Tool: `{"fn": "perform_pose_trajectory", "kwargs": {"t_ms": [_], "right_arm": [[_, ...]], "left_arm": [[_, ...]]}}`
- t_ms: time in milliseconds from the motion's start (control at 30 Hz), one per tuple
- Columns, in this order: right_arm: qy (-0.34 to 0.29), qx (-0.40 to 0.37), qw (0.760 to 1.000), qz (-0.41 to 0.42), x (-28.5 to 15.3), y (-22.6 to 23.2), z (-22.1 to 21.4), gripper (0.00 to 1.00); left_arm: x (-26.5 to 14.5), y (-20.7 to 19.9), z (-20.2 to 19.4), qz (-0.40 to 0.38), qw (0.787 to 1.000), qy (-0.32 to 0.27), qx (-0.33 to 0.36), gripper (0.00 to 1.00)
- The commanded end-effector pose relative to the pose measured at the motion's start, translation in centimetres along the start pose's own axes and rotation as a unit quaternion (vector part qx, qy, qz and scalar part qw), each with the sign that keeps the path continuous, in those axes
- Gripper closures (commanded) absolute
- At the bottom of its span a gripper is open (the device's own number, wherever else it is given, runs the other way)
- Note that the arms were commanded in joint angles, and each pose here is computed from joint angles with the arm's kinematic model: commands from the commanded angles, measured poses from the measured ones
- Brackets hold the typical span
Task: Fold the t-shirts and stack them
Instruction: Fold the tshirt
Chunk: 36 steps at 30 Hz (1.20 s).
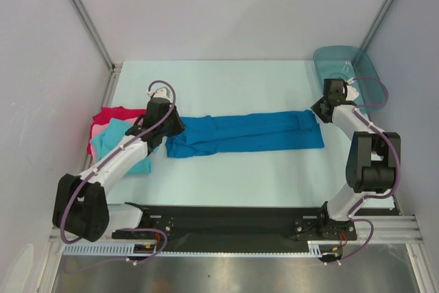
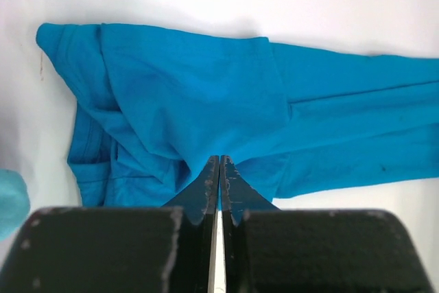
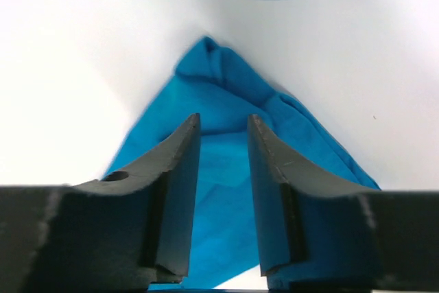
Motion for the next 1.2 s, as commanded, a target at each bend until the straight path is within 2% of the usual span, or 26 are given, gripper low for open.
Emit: {"fn": "perform_pose_trajectory", "kwargs": {"t_ms": [0,67,233,467,600,700,1167], "right_arm": [[-0.037,0.001,0.999,0.032,-1.5,1.9,2.9,0.59],[-0.041,0.001,0.998,0.037,-1.9,2.2,3.3,0.56],[-0.033,0.010,0.999,0.042,-2.6,2.4,2.6,0.57],[-0.008,0.000,0.999,0.051,-3.0,2.8,-0.7,0.58],[0.018,0.023,0.996,0.085,-4.1,2.7,-2.5,0.58],[0.013,0.024,0.995,0.098,-5.2,2.8,-2.7,0.58],[0.022,0.011,0.998,0.050,-3.8,-0.2,-4.4,0.59]], "left_arm": [[-1.1,-0.9,0.5,-0.019,0.999,-0.025,-0.007,0.96],[-1.2,-1.1,0.2,-0.024,0.999,-0.024,-0.009,0.97],[-1.9,-1.7,-0.9,-0.047,0.999,-0.022,-0.011,0.99],[-2.2,-2.0,-2.0,-0.055,0.998,-0.016,-0.011,1.00],[-2.2,-2.4,-2.6,-0.065,0.998,-0.011,-0.010,1.00],[-2.2,-2.4,-3.0,-0.066,0.998,-0.010,-0.009,1.00],[-2.7,-1.9,-3.4,-0.073,0.997,-0.015,-0.006,1.00]]}}
Point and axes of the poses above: each gripper's point midway between its finger pads, its own x axis out along the fingers, its own y axis along the line the jaws close on, z = x × y, the point moved 6 cm from there along -x, back along the fingers, and after that the axes turned 7 degrees about -x, right-handed, at the moved point
